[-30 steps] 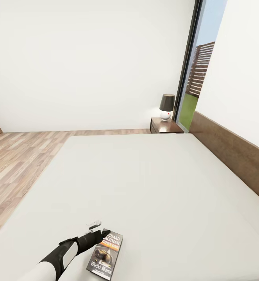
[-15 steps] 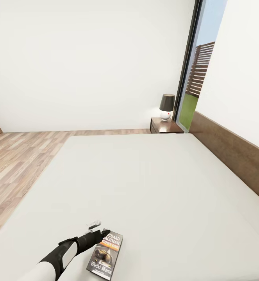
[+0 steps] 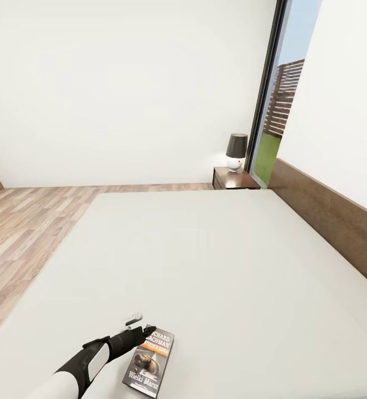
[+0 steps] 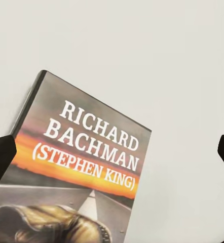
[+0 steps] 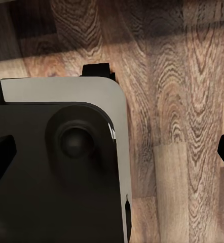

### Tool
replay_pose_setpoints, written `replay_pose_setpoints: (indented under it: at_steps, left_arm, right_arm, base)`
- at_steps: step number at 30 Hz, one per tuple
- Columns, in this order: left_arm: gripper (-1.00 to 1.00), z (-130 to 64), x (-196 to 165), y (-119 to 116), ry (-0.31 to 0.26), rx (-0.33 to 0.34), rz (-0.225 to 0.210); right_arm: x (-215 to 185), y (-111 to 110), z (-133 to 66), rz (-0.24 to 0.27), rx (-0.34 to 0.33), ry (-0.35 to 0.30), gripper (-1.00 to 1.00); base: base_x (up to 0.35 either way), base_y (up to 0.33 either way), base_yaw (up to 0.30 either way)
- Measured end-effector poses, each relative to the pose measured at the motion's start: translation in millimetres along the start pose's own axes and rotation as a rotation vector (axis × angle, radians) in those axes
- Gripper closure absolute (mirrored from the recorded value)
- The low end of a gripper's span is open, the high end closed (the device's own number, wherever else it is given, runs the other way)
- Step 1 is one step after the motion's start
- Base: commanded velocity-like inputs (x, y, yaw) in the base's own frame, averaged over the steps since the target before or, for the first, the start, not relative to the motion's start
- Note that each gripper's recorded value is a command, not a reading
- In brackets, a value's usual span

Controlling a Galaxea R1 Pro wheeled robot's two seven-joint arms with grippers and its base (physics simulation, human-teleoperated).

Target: In the bedroom, move the book from the bed onto either nightstand, and place the two sandals side by side next to the bed.

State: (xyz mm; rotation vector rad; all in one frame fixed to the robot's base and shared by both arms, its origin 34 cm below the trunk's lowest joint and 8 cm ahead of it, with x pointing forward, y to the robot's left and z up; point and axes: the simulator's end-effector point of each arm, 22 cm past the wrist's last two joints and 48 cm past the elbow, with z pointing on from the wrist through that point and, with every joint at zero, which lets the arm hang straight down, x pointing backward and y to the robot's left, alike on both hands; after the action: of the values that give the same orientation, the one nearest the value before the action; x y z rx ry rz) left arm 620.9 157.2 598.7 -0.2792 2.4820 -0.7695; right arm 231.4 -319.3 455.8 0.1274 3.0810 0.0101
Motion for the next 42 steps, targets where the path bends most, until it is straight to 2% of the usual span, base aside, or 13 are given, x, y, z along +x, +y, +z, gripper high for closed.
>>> replay_pose_setpoints:
  at_steps: [42]
  left_arm:
    - [-1.0, -1.9, -2.8, 4.3, -0.007, -0.006, -0.007]
  right_arm:
    - [0.0, 0.1, 0.0, 0.0, -0.001, 0.0, -1.0]
  base:
    - [0.0, 0.0, 0.0]
